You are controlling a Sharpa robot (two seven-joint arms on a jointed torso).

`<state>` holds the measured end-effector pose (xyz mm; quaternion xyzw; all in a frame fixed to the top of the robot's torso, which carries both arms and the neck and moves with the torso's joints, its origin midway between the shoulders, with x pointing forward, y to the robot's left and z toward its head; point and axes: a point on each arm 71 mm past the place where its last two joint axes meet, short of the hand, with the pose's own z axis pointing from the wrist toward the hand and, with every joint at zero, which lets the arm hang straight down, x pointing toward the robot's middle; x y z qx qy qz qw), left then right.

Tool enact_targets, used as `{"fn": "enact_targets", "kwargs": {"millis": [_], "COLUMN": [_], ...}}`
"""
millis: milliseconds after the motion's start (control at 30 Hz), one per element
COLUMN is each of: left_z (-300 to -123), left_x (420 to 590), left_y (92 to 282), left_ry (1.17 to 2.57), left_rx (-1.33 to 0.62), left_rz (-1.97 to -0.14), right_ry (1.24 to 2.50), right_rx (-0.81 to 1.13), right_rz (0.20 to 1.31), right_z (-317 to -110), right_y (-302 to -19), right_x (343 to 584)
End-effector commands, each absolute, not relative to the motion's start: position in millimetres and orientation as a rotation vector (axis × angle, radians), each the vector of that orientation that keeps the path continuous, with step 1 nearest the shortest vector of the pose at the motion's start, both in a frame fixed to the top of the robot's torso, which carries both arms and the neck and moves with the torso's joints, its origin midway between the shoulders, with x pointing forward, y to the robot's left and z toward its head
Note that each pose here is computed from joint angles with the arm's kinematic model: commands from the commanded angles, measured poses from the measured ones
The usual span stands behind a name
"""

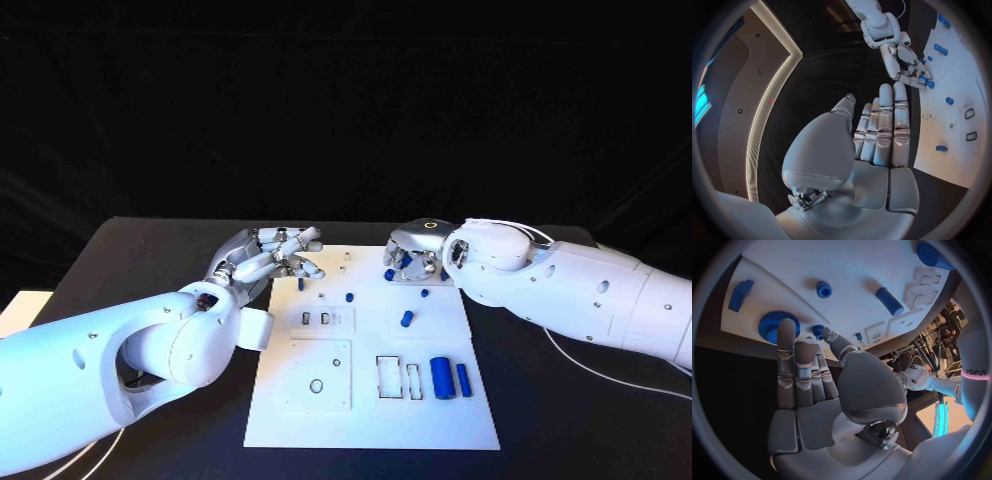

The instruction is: Assemble the parts on the task board

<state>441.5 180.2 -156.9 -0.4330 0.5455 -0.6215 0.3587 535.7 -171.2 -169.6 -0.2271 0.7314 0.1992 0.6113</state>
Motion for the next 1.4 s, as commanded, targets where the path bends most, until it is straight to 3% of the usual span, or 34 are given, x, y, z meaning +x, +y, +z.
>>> {"fn": "enact_targets", "kwargs": {"millis": [33, 867, 1400], "left_z": [-155.6, -155.0, -155.9], "left_x": [441.3, 440.6, 442.5], "left_y": [178.2, 177.6, 180.3], "left_ry": [1.415, 1.422, 1.415], "left_rx": [-1.111, -1.11, -1.121], "left_rz": [-1.631, -1.636, -1.626], "right_ry": [1.693, 1.723, 1.464], "right_rx": [-0.545, -0.552, -0.379], "right_rz": [0.44, 0.445, 0.496], "right_z": [-170.3, -174.9, -151.9], "right_y": [-169.5, -164.0, -162.8], "right_x": [536.2, 539.9, 537.3]}}
